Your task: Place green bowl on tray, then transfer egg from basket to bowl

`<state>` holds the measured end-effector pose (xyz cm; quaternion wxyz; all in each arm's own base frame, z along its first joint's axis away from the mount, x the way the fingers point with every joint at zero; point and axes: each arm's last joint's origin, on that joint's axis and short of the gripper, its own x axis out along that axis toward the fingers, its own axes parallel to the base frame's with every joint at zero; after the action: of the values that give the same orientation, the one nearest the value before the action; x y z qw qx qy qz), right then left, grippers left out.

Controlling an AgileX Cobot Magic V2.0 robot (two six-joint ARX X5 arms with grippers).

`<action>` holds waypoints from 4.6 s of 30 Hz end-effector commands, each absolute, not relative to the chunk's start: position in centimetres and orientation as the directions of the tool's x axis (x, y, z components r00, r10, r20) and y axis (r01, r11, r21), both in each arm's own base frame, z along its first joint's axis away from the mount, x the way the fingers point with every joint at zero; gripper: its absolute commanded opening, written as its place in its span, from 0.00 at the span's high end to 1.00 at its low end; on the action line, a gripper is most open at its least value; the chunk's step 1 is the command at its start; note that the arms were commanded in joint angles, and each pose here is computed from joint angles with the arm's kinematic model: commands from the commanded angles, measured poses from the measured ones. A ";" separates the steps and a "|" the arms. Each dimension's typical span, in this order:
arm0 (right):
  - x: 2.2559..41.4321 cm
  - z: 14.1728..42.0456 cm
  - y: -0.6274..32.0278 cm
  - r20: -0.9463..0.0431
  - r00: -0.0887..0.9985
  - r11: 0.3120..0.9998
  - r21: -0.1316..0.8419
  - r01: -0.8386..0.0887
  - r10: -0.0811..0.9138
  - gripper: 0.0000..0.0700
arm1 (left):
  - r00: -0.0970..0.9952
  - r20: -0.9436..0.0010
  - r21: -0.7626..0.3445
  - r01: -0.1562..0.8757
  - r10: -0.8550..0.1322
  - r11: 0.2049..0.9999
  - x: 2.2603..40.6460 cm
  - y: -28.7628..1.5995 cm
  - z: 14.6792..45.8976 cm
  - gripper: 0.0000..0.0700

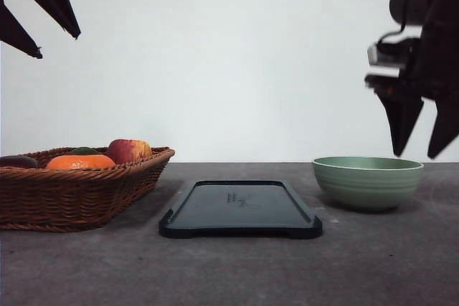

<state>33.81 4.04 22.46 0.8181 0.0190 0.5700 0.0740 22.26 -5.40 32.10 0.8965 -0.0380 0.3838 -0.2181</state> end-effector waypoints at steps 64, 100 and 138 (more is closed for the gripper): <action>36.5 28.1 17.5 -0.856 0.358 0.884 0.208 -0.420 0.372 0.53 | 0.600 -0.678 -0.236 0.368 -0.424 0.899 22.3 -5.5 32.5 0.44; 14.6 25.4 7.8 -0.500 0.649 0.806 0.203 -0.556 0.573 0.53 | 0.464 -0.855 -0.099 0.291 -0.231 0.952 33.2 -7.3 25.1 0.31; 14.6 25.4 7.8 -0.501 0.651 0.810 0.208 -0.549 0.570 0.53 | 0.384 -0.898 -0.114 0.264 -0.213 0.958 37.3 -8.2 20.7 0.63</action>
<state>14.49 7.64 25.01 0.9074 0.0170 0.2884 0.3054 36.68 -7.87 20.29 0.8261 0.0235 0.5451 -0.1414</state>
